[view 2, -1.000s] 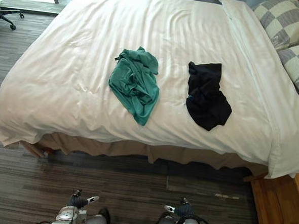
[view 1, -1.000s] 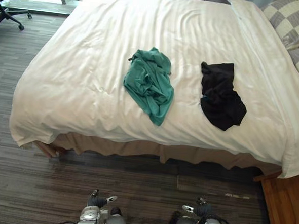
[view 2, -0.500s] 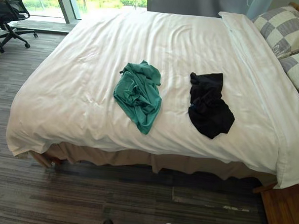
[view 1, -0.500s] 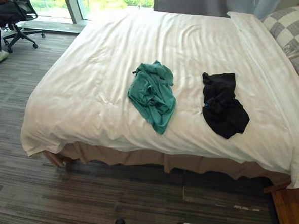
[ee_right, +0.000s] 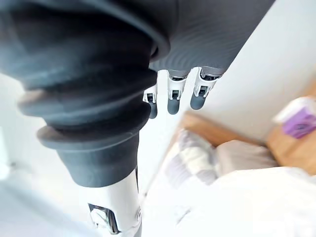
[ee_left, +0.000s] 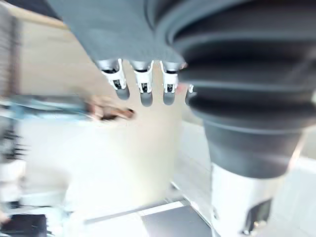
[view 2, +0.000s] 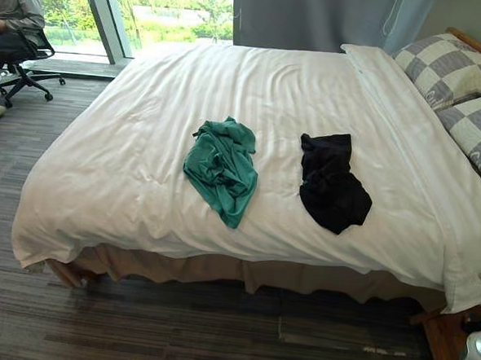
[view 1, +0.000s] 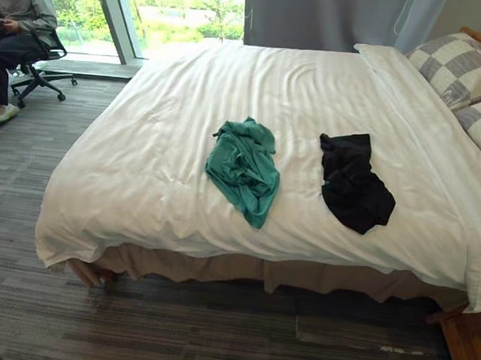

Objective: Tidy the bed and pick cloth on bed and put in laundry

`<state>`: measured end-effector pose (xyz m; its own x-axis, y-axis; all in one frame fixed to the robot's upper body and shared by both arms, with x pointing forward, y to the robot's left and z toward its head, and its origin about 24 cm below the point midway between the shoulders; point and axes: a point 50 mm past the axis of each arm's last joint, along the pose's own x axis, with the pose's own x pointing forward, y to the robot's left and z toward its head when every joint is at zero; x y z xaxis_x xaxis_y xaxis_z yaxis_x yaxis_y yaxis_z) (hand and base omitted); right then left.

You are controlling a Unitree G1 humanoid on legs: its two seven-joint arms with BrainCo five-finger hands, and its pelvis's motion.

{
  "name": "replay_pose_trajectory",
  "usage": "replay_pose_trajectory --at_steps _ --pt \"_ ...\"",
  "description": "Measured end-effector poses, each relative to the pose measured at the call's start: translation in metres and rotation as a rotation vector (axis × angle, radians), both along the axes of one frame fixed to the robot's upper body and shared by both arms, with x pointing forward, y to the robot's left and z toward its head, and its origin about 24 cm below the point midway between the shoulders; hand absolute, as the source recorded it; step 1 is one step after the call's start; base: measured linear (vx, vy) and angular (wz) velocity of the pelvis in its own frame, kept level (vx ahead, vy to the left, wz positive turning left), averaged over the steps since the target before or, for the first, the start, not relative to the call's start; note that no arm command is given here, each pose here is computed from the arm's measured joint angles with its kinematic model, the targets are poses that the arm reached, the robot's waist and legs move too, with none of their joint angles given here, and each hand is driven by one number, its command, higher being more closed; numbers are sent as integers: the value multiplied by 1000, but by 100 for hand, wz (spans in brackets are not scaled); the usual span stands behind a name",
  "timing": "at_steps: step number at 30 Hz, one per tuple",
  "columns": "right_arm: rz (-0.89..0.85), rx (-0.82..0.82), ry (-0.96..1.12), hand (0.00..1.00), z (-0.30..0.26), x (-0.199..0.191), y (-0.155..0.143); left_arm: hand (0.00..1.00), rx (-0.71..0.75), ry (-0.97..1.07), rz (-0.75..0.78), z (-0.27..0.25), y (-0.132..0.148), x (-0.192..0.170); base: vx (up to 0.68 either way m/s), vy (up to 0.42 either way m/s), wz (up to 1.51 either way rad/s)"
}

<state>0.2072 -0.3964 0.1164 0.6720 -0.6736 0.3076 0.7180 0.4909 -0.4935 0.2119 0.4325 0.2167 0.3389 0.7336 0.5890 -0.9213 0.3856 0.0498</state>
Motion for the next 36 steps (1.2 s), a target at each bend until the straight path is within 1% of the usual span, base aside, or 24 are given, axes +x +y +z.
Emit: replay_pose_trajectory --at_steps 1,2,4,6,9,11,14,19,24,26,30,32,36 --pt "57 -14 -13 0 7 13 8 0 -20 -16 -81 5 -9 16 38 16 -13" --pt "82 -24 -26 0 12 21 13 0 -6 4 -152 7 -20 30 40 15 -13" --pt "103 -47 -27 0 17 28 17 0 32 67 -236 5 -35 47 9 11 -6" --pt "131 -52 -39 0 22 36 22 0 47 99 -283 1 -46 57 -7 21 -8" --pt "192 -74 -79 0 37 54 35 0 69 145 -390 -4 -73 81 -32 14 -19" --pt "254 -97 -107 0 50 69 48 0 131 197 -467 -2 -97 99 -41 0 -21" --pt "306 -114 -127 0 59 80 60 0 219 250 -495 5 -114 111 -10 -2 -23" --pt "320 -123 -138 0 61 81 62 0 266 283 -484 17 -122 126 15 12 -26" --pt "368 -129 -175 0 70 91 76 0 282 288 -471 34 -128 138 -44 12 -15" --pt "411 -124 -191 0 69 93 90 0 276 315 -458 30 -126 139 0 -40 -21" --pt "452 -125 -185 0 60 89 100 0 270 338 -456 25 -125 141 3 -36 -10" --pt "488 -108 -135 0 46 90 107 0 273 357 -455 19 -127 141 -14 -86 -6" --pt "576 -91 -52 0 25 92 126 0 232 429 -488 -15 -135 142 -58 -128 5"
